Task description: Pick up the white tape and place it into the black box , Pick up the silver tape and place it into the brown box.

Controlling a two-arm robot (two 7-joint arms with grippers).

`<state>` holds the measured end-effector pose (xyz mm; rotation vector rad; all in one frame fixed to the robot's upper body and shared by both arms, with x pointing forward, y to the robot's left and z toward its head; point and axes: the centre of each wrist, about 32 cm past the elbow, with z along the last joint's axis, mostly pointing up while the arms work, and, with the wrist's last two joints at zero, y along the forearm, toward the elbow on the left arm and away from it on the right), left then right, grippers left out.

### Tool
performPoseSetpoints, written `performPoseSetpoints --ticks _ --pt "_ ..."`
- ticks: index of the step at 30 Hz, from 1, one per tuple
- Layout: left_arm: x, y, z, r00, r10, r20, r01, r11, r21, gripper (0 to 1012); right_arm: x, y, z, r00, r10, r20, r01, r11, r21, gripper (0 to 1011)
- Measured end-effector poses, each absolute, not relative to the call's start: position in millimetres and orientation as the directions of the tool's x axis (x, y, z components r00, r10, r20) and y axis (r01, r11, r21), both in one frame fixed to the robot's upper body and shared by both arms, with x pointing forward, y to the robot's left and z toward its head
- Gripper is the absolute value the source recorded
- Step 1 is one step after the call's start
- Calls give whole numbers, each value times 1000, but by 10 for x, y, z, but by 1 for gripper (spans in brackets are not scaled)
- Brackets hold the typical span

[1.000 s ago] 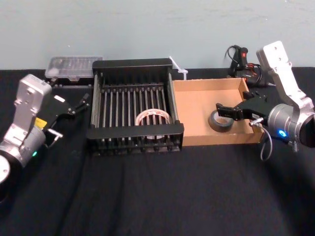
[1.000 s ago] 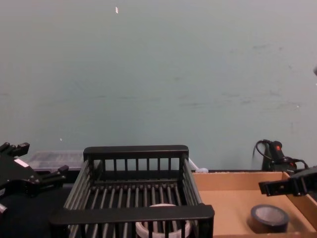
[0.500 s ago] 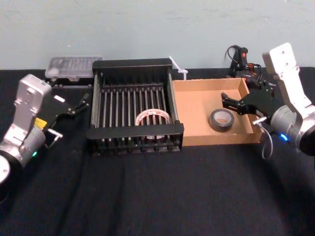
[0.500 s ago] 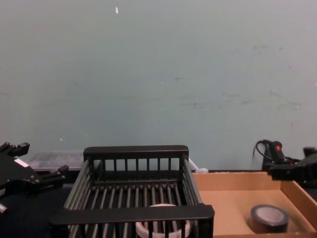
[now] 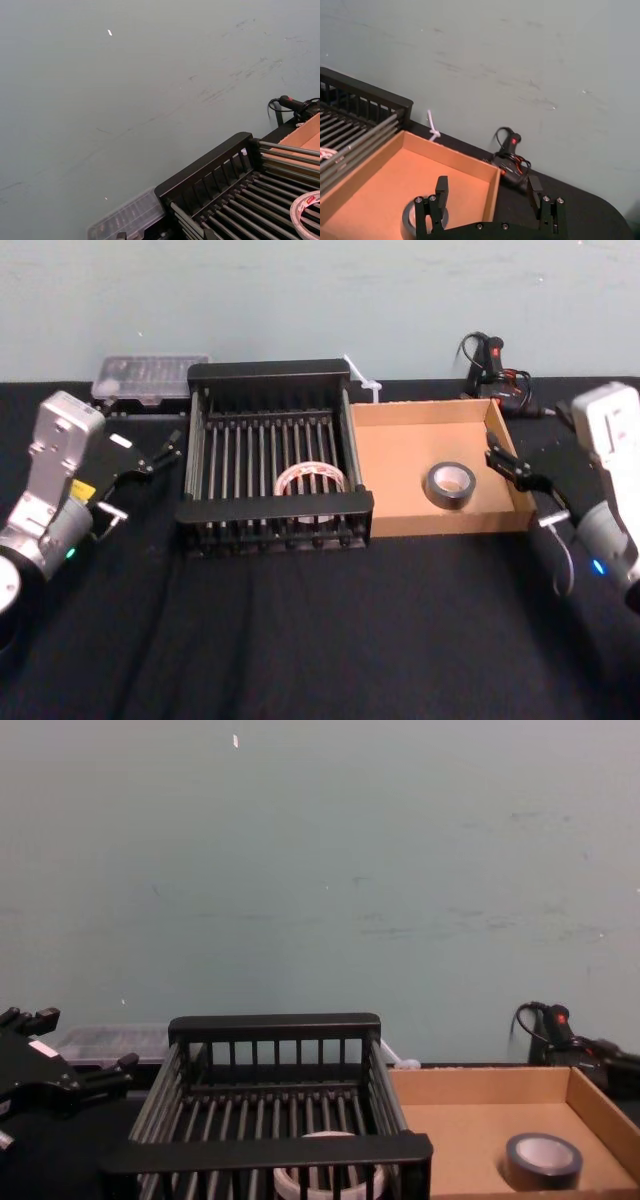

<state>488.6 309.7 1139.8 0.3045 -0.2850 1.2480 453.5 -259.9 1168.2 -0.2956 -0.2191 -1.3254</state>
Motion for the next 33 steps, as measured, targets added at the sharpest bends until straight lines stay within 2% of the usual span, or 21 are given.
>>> performPoseSetpoints --ticks 10,33 --pt "4886 3097 11398 292 880 374 -955 287 70 1002 4332 -2704 11499 197 -927 320 979 169 -114 1002" --pt "4886 3097 11398 292 880 374 -955 287 70 1001 4324 -2709 11494 193 -928 319 980 164 -117 1002"
